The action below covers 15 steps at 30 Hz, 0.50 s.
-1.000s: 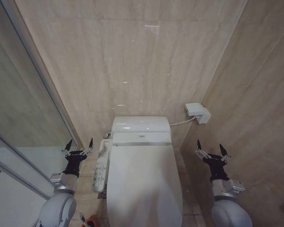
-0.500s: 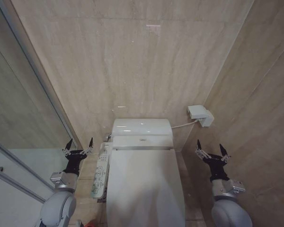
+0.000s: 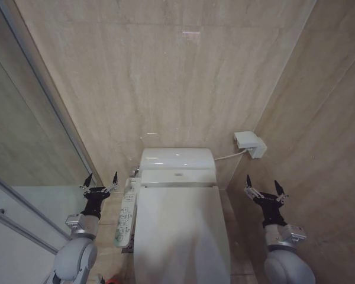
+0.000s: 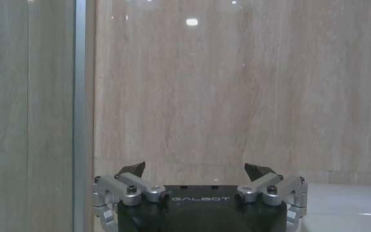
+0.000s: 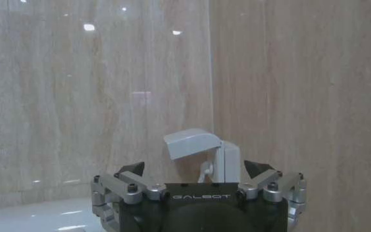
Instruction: Open the toilet lid, clean the toilet bowl with a toilet brush, close the toilet lid, and flush.
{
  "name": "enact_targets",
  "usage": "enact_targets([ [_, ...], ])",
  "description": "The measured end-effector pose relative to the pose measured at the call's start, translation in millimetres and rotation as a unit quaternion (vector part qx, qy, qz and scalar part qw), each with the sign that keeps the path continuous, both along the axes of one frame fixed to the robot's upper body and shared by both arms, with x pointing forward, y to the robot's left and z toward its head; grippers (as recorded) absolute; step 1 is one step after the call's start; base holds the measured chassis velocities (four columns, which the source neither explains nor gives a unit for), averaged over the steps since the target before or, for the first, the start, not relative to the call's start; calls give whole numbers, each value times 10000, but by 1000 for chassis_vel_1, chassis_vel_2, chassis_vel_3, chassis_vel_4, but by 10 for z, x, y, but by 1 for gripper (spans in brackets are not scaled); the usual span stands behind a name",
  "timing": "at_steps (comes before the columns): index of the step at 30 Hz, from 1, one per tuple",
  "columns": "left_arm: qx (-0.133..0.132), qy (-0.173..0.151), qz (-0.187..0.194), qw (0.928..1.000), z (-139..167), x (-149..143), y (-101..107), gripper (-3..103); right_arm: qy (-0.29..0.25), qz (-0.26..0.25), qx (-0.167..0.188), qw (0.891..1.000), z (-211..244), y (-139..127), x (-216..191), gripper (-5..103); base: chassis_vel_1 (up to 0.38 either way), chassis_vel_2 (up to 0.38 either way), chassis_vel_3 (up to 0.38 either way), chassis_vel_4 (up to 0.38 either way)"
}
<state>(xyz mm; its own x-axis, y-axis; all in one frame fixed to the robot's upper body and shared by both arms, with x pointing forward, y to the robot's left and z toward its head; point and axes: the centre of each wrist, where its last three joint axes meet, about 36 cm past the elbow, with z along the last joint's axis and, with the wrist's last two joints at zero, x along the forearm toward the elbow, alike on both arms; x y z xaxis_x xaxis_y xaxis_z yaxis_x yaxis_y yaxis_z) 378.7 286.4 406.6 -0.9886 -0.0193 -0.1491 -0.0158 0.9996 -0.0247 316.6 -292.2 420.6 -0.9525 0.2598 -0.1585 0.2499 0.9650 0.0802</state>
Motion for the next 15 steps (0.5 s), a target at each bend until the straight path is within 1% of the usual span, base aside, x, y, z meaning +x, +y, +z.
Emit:
enact_targets([
  [2,8,138,-95,9999,17,13,26,100,0,0,0,10000,0,0,0,100,0,0,0,0],
  [4,-7,157,-121,9998,23,49,48,100,-1,0,0,10000,0,0,1,100,0,0,0,0],
  [7,-8,153,-129,9998,-5,283,167,100,0,1,0,10000,0,0,0,100,0,0,0,0],
  [8,-8,153,-129,9998,-5,283,167,100,0,1,0,10000,0,0,0,100,0,0,0,0],
  [12,16,160,-191,9997,-31,579,343,100,0,0,0,10000,0,0,0,100,0,0,0,0],
  [13,16,160,-191,9997,-31,579,343,100,0,0,0,10000,0,0,0,100,0,0,0,0],
  [15,127,93,-183,9997,-24,855,478,100,0,0,0,10000,0,0,0,100,0,0,0,0],
])
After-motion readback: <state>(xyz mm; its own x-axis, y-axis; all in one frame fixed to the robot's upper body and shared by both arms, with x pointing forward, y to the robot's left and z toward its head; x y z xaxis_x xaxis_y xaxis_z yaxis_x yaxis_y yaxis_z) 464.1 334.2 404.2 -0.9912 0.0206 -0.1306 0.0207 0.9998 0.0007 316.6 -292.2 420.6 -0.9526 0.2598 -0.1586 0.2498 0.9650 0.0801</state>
